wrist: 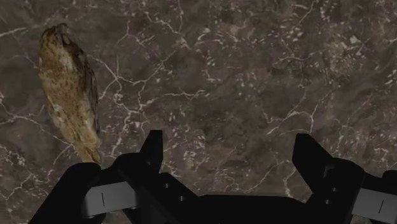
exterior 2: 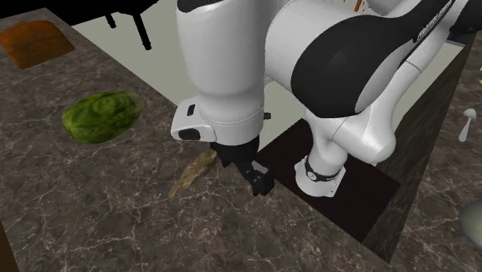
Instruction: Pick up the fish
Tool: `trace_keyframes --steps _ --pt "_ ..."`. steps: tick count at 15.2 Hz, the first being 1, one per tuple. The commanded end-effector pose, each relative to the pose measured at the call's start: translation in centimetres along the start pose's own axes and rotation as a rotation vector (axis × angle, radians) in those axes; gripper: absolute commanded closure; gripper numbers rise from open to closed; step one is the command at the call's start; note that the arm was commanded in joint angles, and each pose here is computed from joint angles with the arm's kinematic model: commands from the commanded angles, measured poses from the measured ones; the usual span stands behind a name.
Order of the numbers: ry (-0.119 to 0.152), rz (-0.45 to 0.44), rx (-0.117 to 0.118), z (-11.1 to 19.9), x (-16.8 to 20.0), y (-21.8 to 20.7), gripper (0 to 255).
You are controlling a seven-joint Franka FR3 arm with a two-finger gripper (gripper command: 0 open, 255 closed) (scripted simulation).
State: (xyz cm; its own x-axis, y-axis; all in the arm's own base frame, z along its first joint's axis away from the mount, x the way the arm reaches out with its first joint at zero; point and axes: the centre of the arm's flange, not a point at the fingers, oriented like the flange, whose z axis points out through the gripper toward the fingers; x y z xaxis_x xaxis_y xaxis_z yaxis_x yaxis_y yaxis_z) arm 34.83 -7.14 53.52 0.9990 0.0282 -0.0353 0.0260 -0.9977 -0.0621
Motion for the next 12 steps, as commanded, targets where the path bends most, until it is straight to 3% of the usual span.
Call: trace_keyframes --steps 1,12 --pt "-0.010 -0.002 -0.010 1.5 0.8 1.9 0" --pt "-0.065 -0.007 -0.059 8.8 4.0 13.5 0"
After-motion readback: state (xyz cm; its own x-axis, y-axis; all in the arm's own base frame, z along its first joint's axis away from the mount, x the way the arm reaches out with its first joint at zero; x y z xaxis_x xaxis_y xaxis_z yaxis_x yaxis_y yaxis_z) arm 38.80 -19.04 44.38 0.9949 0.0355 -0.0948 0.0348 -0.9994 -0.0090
